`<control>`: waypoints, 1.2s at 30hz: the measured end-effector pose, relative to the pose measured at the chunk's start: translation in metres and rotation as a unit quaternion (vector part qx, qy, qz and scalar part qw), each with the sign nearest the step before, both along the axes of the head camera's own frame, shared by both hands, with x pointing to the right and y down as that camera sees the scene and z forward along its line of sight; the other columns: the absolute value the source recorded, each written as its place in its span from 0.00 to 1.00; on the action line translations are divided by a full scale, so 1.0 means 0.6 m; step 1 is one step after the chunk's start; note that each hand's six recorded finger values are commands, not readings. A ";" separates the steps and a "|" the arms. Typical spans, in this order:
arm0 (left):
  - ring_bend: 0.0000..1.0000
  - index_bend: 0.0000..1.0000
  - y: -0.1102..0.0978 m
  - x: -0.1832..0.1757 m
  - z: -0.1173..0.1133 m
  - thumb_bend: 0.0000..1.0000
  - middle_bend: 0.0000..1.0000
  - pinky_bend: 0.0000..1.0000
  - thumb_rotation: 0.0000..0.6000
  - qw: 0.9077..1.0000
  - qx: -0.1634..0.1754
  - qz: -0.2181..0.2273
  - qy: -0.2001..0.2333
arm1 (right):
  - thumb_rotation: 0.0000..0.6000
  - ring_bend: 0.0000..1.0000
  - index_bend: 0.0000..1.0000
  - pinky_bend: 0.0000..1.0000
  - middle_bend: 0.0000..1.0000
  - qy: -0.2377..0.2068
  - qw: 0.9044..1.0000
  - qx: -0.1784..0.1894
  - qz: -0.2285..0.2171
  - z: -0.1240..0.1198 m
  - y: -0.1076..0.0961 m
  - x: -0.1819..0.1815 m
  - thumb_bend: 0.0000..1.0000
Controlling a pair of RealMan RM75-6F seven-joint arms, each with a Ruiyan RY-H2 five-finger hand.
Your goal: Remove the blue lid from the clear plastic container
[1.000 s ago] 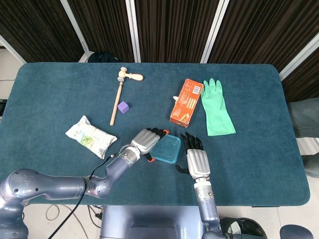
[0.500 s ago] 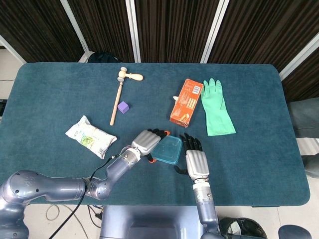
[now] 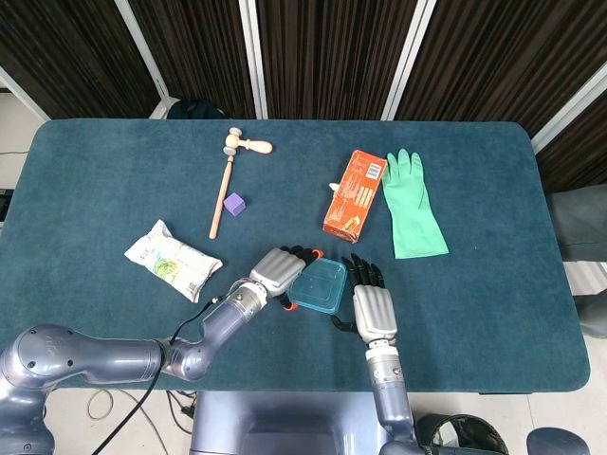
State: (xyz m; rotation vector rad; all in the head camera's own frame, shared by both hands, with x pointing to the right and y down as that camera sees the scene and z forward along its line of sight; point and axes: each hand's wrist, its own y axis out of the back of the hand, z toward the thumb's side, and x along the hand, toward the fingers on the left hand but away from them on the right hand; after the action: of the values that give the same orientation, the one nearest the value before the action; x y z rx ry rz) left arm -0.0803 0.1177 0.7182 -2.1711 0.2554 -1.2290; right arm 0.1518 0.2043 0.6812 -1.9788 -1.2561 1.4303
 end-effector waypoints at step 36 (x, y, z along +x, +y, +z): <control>0.15 0.09 0.000 0.001 -0.004 0.30 0.24 0.32 1.00 1.000 -0.003 0.000 0.001 | 1.00 0.00 0.00 0.00 0.00 -0.015 1.000 0.006 0.017 -0.006 -0.010 -0.007 0.24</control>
State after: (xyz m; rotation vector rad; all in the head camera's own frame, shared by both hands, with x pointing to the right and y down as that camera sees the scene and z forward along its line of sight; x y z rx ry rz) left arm -0.0800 0.1177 0.7159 -2.1786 0.2526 -1.2284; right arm 0.1477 0.1985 0.6775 -1.9866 -1.3139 1.4114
